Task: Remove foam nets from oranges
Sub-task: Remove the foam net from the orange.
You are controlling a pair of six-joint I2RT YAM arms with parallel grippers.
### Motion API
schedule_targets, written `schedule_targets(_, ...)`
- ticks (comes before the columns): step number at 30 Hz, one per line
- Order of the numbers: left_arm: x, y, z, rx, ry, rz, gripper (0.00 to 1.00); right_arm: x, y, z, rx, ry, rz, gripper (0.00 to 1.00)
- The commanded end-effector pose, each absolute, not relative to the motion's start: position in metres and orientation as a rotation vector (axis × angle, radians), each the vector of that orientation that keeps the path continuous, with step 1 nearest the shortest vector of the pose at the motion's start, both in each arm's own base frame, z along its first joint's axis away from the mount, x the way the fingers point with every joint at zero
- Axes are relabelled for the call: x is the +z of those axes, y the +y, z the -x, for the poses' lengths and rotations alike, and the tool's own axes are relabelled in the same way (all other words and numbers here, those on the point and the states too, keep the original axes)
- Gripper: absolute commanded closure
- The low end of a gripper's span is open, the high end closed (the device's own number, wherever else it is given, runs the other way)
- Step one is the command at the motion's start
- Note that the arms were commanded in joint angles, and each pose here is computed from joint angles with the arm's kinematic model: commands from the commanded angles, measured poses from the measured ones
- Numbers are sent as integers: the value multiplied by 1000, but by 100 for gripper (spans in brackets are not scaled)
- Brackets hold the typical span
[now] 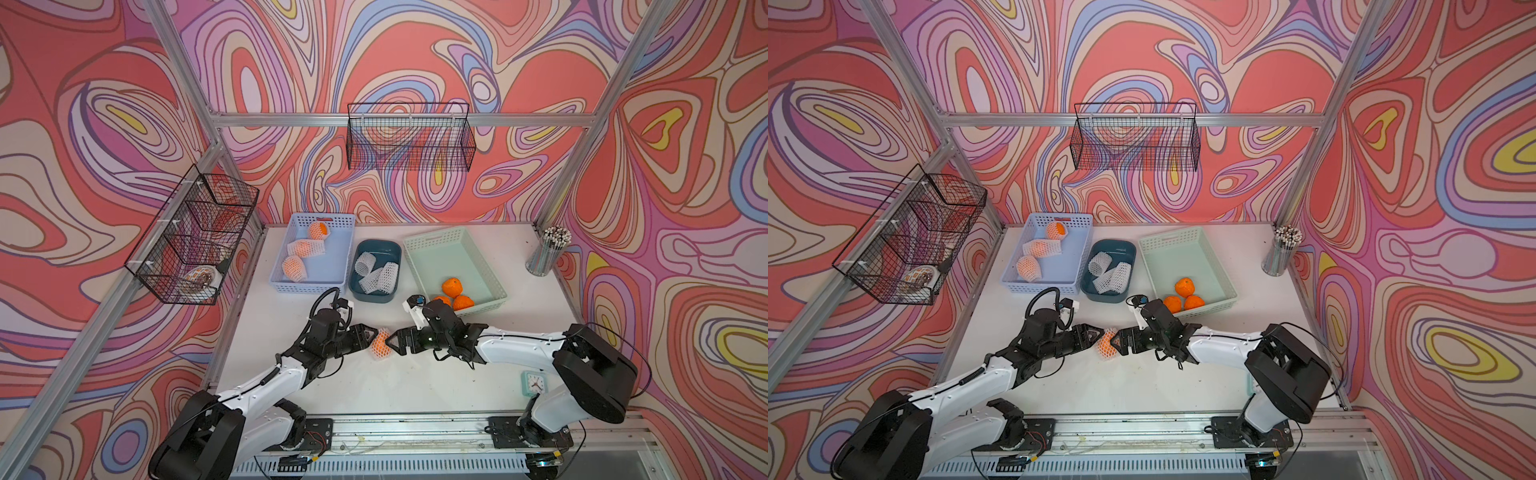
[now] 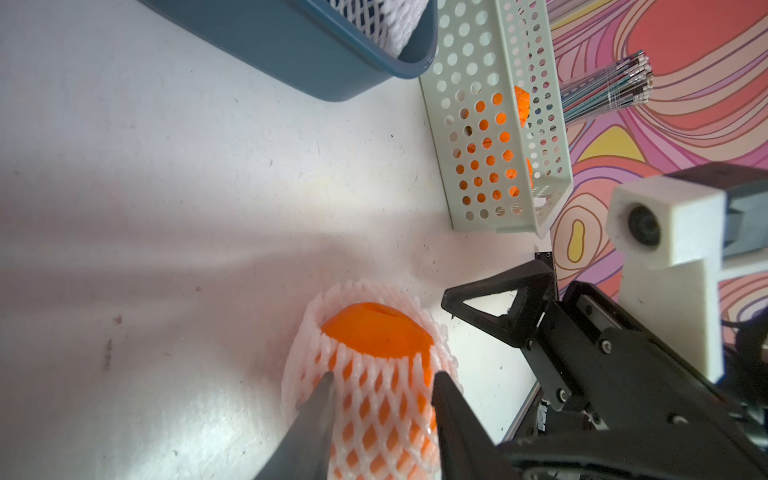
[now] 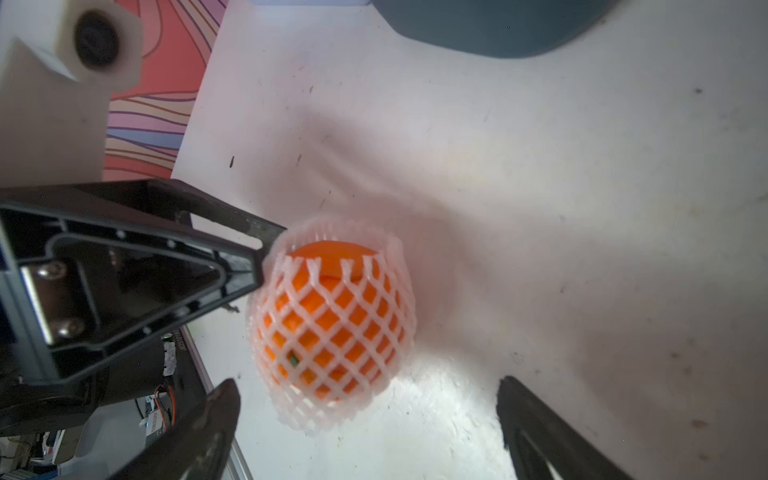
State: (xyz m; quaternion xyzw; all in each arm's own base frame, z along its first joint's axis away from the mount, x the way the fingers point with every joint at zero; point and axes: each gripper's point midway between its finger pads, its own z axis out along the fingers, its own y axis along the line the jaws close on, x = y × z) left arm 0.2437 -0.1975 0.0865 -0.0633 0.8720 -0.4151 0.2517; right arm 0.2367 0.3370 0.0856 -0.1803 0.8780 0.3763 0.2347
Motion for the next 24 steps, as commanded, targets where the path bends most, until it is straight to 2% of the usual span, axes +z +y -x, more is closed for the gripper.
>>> schedule_targets(1,90,-201,-243,-1172,2342,144,60,96,352,-239,1072,2334,584,3)
schedule_targets(16,96,-205,-233,-1248,2299,109,67,92,365,-245,1092,2306,629,17)
schedule_targets(21,99,-205,-231,-1261,2283,99,68,91,367,-245,1096,2308,639,27)
schedule_targets(24,101,-205,-230,-1266,2273,93,68,90,368,-245,1101,2310,642,39)
